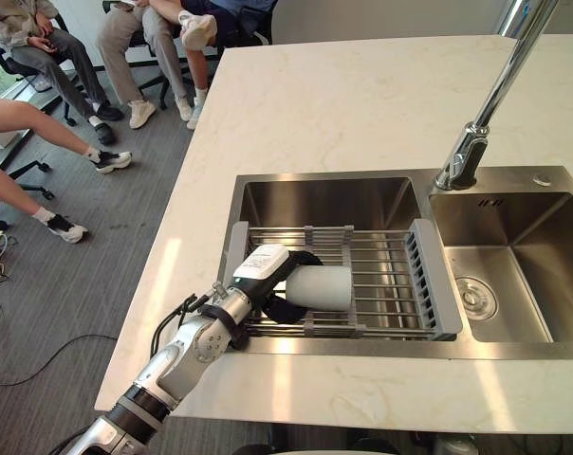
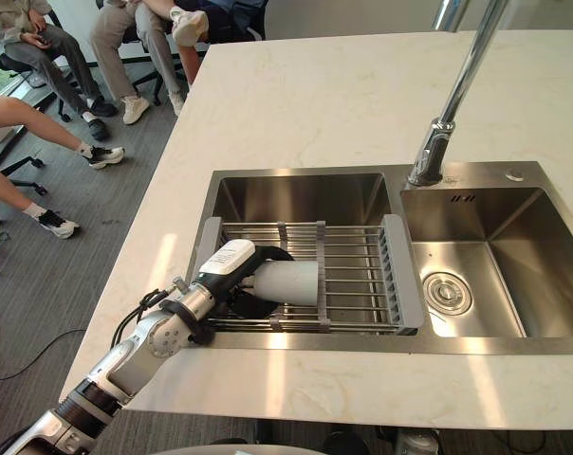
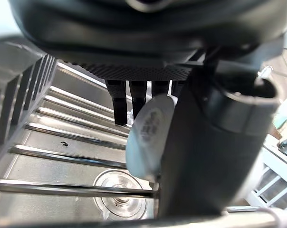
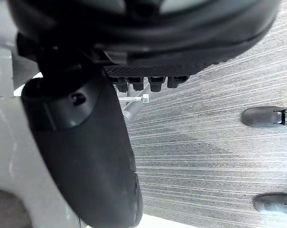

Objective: Walk over to the sink, pick up the cup, carry it to the dishwasher, place the cup inside the dishwasher, then close the dishwasher door

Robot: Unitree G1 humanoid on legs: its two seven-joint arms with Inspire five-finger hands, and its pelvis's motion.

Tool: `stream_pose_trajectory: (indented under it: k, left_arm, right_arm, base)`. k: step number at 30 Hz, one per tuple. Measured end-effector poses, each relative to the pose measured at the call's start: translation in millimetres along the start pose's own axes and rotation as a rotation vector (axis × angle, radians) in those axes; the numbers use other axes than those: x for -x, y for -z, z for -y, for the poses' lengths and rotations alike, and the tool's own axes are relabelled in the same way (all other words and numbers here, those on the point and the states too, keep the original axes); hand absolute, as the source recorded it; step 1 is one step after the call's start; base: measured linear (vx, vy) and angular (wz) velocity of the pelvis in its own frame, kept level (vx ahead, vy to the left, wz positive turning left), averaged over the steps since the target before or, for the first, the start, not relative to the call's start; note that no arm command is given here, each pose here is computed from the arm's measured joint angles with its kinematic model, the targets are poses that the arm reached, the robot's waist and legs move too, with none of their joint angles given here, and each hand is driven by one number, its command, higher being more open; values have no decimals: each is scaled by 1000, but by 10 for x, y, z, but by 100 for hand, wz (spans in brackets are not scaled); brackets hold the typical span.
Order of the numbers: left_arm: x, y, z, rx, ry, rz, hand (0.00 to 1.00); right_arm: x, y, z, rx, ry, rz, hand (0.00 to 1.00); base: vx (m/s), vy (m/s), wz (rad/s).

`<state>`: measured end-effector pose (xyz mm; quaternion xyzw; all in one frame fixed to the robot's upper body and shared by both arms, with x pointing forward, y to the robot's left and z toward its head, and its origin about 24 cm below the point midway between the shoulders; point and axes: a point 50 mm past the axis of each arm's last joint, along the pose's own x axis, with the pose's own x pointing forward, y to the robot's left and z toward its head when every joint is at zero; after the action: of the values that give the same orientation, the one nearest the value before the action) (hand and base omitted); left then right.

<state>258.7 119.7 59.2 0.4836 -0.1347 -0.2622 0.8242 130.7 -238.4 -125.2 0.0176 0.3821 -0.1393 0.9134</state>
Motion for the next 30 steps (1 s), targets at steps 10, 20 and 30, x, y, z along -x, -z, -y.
stream_pose_trajectory:
  k: [10,20,30]
  left_arm:
    - [-15,15,10,1,7,-6,0]
    - [7,11,45,112,-15,-14,0]
    - [150,-141,-61,327,-169,26,0]
  right_arm:
    - [3,13,-17,10,-7,-8,100]
    - [8,55,-112,42,-39,-30,100]
    - [33,128,-111,50,-40,-58,100]
  base:
    - [-2,0,0]
    - [0,0,0]
    - [0,0,0]
